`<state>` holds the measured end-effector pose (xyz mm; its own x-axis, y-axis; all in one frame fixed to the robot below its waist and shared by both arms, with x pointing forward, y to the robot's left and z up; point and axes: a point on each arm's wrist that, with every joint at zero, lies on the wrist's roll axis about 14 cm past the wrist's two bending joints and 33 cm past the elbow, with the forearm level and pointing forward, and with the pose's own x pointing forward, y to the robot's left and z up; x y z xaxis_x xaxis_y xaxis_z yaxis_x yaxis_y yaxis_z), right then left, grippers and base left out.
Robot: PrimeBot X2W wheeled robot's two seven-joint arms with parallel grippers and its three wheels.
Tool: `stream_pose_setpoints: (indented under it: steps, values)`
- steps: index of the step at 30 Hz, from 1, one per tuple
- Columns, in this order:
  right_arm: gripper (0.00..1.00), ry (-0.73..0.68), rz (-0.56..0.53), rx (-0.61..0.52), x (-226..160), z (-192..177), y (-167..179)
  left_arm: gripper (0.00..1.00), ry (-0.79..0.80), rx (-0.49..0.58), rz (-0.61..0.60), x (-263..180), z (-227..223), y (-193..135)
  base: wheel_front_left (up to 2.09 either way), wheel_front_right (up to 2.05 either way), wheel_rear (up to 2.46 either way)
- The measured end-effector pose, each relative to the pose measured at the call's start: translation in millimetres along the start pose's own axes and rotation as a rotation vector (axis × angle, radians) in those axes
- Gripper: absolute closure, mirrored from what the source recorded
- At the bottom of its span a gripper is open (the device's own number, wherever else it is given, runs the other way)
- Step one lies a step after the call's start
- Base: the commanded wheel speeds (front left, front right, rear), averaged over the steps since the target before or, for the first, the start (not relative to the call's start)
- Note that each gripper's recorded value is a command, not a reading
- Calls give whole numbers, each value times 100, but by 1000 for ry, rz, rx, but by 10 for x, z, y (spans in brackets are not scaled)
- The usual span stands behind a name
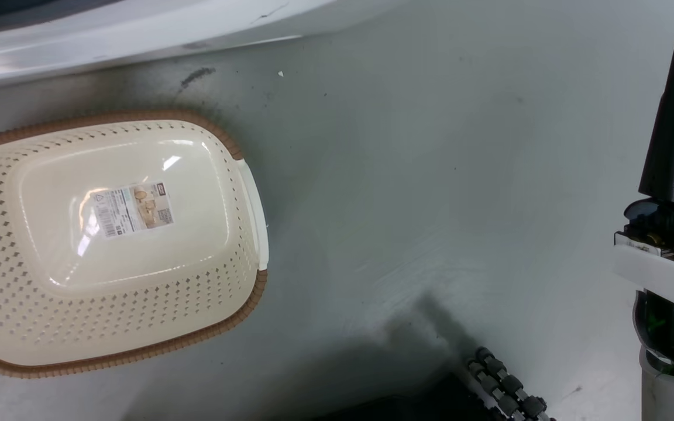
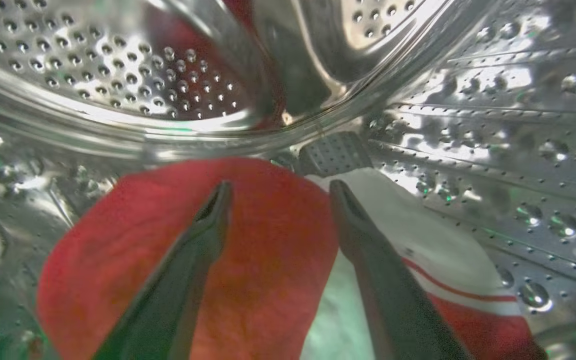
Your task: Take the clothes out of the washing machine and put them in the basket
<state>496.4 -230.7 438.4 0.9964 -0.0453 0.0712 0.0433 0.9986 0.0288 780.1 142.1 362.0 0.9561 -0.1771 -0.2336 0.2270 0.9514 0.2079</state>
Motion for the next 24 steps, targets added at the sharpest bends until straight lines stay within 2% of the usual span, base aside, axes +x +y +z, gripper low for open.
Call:
stream_pose_setpoints:
  steps: [2, 12, 13, 15, 16, 18, 24]
  values:
    - [0, 10, -2, 2, 8, -56, -8, 0, 86, -44, 4, 78, -145, 12, 0, 0, 0]
    - [0, 47, -17, 0, -5, -229, -64, 0, 437, -58, -8, 225, -474, 32, 0, 0, 0]
    - [0, 51, -19, 1, -7, -246, -70, 0, 472, -58, -5, 227, -497, 51, 0, 0, 0]
    - [0, 59, -24, 4, -11, -281, -85, 0, 558, 11, 7, 201, -599, 100, 0, 0, 0]
    - [0, 62, -24, 7, -13, -292, -87, 0, 597, -8, 6, 183, -663, 98, 0, 0, 0]
    - [0, 68, -26, 11, -21, -313, -90, 0, 636, -38, 15, 180, -723, 100, 0, 0, 0]
    - [0, 84, -35, 22, -44, -366, -116, 0, 673, -3, 26, 223, -843, 77, 0, 0, 0]
